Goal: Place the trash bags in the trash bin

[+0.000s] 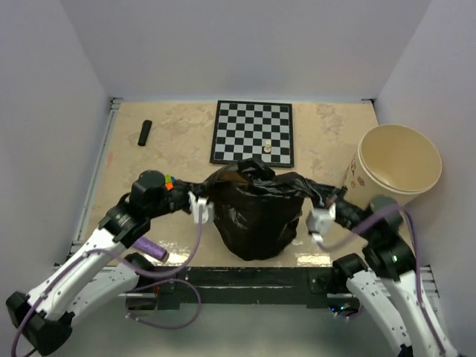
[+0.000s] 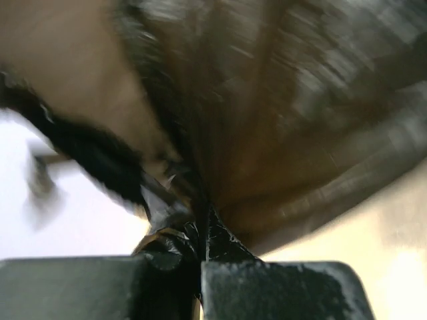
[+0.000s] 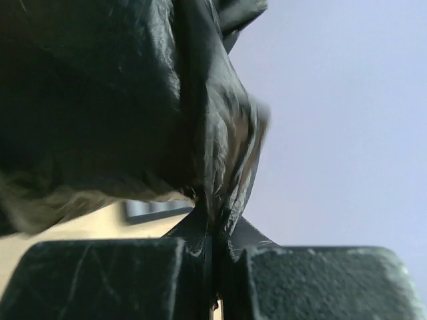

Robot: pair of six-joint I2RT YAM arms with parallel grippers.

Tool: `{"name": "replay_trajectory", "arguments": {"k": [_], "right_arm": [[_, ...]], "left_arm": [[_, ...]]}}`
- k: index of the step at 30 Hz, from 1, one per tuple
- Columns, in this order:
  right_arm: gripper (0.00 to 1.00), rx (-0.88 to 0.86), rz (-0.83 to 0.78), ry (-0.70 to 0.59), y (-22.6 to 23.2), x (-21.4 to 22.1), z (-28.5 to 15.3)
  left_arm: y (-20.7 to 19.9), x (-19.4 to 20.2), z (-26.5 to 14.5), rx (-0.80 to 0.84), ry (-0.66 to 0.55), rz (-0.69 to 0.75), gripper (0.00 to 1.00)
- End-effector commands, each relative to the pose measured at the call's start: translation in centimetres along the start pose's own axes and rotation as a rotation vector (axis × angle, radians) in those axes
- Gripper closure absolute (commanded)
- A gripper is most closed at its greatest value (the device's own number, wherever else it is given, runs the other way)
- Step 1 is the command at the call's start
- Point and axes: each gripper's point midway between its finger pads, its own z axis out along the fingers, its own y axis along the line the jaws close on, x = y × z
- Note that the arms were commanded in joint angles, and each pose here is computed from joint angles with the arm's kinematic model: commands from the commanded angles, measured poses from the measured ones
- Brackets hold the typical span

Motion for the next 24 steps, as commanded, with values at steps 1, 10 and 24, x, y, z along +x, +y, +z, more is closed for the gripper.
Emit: {"name": "replay_trajectory", "arguments": {"k": [1, 10, 24], "right_arm": [[1.00, -0.050, 0.395, 0.171, -0.4, 5.9, 6.2], [1.00, 0.215, 0.768, 0.326, -13.7, 15.4, 21.6], [1.00, 1.129, -0.147, -0.626, -42.8, -13.5, 8.5]], "left_arm": [[8.1, 0.4, 0.8, -0.279, 0.079, -0.424, 1.00], [23.5, 7.4, 2.5, -0.717, 0.243, -0.683, 1.00], [46.0, -21.8, -18.3, -1.473, -0.741, 0.065, 1.00]]}}
